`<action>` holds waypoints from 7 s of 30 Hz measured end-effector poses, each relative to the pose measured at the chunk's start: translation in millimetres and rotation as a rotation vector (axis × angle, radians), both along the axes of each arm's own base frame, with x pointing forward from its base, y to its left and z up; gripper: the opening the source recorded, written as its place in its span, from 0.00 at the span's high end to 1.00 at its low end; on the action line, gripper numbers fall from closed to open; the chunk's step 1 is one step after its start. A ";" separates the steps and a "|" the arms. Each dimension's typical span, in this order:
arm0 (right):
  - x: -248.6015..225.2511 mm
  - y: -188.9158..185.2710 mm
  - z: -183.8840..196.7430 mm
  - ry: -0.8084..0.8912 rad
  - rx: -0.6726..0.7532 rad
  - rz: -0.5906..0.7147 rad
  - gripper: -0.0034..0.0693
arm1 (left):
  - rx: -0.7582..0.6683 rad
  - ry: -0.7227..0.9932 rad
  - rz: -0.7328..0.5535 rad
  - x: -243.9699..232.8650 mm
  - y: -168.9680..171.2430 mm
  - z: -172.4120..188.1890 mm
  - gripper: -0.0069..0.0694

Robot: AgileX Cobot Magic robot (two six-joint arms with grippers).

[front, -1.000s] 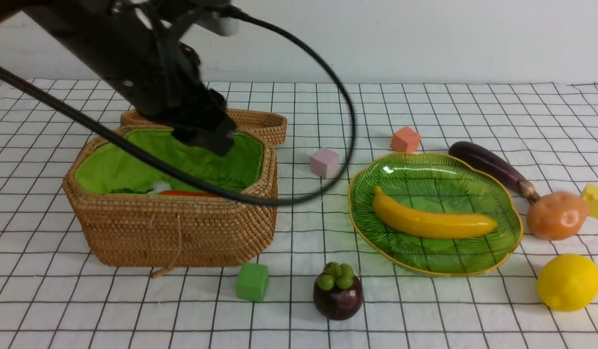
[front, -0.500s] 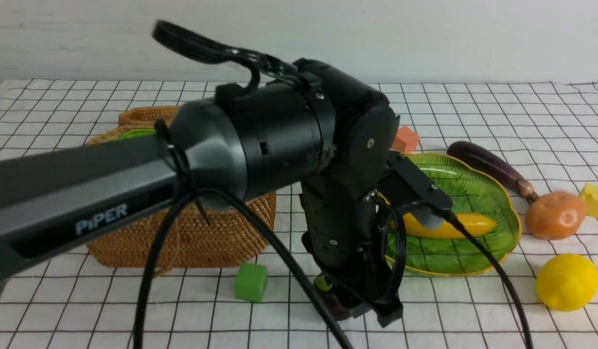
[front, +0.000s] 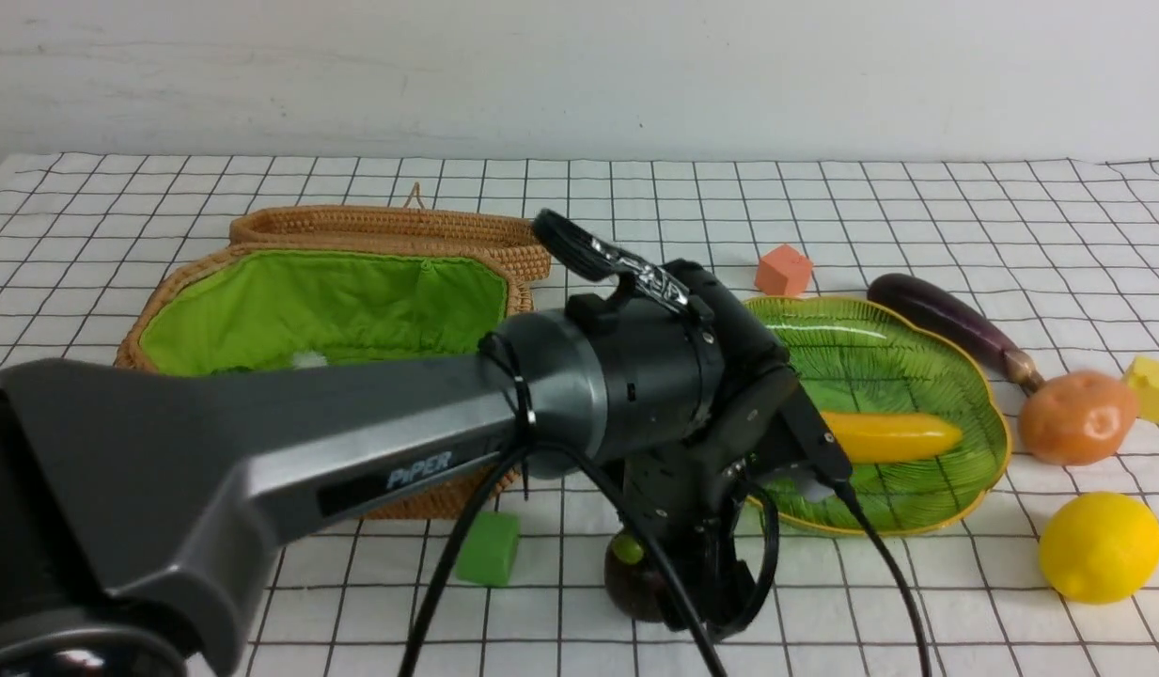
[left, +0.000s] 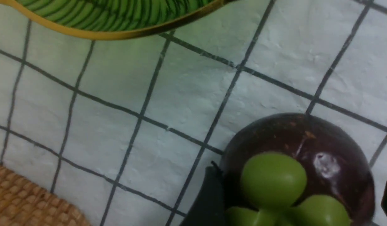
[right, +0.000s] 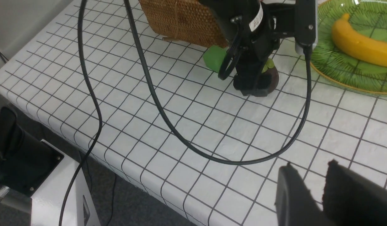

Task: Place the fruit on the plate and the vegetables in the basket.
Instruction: Grab a mangosteen with your left arm and put it on the plate on the right, then use the right arm to grab a lemon and put it into the right plate

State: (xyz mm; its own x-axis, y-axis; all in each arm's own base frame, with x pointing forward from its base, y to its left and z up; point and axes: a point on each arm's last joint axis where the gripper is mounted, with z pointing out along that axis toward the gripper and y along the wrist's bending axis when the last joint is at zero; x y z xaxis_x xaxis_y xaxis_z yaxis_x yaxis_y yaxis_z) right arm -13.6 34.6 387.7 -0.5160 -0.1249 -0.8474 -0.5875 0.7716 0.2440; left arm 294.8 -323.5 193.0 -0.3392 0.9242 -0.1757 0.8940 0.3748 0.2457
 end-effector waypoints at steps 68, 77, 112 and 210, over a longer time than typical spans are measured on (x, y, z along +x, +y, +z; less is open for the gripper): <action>144.5 23.9 -27.3 0.318 -0.158 -0.264 0.67 | -0.691 -0.122 0.368 -96.0 123.6 287.9 0.93; 204.2 11.8 -65.2 0.492 -0.264 -0.440 0.66 | -0.962 -0.229 0.317 -201.9 224.5 206.3 0.93; 345.1 -81.7 -207.0 0.890 -0.010 -0.899 0.06 | -1.142 -0.299 0.224 -237.3 252.7 149.9 0.93; 397.6 30.2 -154.3 0.250 -0.253 -0.320 0.12 | -1.309 -0.421 0.177 -234.4 251.1 168.5 0.93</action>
